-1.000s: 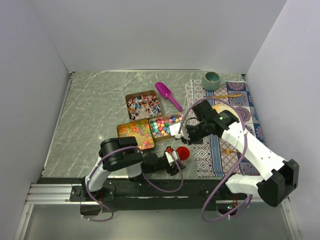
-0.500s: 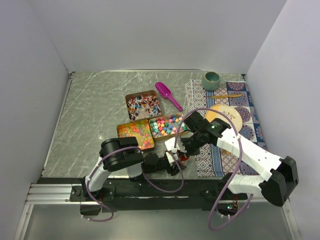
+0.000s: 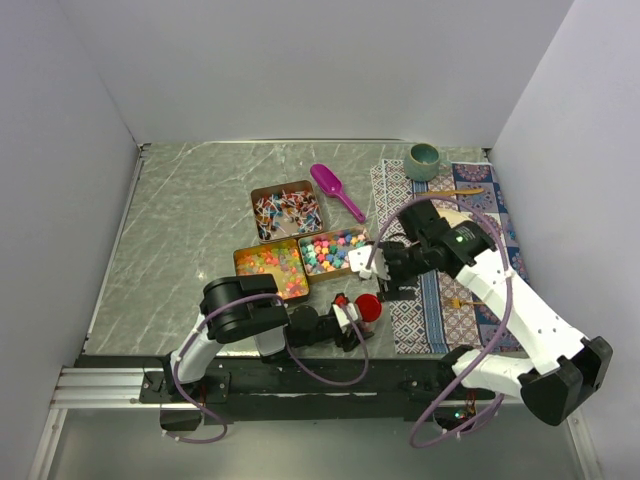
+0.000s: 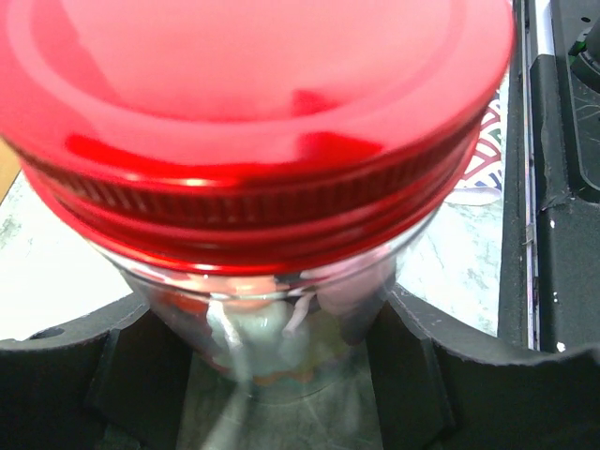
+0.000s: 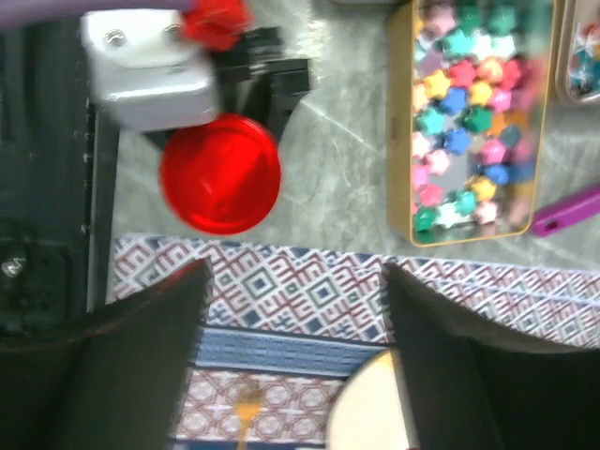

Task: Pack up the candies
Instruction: Screw the bottle lid onto the packing bottle.

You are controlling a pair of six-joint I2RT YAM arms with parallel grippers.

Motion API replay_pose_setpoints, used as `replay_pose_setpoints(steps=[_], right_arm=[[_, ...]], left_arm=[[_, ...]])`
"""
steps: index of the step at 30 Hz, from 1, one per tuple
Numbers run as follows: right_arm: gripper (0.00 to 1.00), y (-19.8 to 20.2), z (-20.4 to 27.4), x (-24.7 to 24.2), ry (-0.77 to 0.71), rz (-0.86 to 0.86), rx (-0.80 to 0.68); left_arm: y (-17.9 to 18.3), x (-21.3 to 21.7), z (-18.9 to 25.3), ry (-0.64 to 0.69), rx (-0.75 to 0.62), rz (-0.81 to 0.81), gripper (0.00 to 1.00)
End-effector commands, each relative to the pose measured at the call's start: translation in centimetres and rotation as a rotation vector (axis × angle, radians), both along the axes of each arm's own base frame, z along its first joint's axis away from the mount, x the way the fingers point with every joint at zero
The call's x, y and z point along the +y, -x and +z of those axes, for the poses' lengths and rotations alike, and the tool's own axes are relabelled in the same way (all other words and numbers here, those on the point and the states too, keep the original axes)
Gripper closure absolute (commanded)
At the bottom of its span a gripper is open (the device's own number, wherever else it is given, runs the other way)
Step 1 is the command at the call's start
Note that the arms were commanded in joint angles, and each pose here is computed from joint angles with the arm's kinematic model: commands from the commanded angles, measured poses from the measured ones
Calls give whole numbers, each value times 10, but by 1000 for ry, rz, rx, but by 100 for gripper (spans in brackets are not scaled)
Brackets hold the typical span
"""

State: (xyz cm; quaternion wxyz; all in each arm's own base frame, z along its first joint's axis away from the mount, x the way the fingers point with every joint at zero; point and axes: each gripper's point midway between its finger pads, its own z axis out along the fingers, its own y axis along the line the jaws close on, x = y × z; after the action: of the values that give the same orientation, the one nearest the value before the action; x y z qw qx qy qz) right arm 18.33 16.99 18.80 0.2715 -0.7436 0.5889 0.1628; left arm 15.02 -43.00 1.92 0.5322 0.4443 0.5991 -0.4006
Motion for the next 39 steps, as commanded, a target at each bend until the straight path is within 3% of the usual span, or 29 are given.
replay_pose_setpoints(steps=[1,8,12,21,31,39], right_arm=[[0,34,-6,-13,44,163,55],[0,34,-23,11,15,359,-78],[0,35,-32,26,30,455,35],[4,27,-50,27,82,496,77],[37,42,-68,20,102,352,211],[44,53,-88,14,113,-18,347]], left_arm=[[22,29,-73,-239,78,-31,99],[21,29,-75,-247,82,-31,99],[21,28,-75,-251,84,-33,99],[18,29,-76,-263,53,-32,99],[17,30,-78,-269,72,-28,99],[21,30,-80,-285,85,-46,99]])
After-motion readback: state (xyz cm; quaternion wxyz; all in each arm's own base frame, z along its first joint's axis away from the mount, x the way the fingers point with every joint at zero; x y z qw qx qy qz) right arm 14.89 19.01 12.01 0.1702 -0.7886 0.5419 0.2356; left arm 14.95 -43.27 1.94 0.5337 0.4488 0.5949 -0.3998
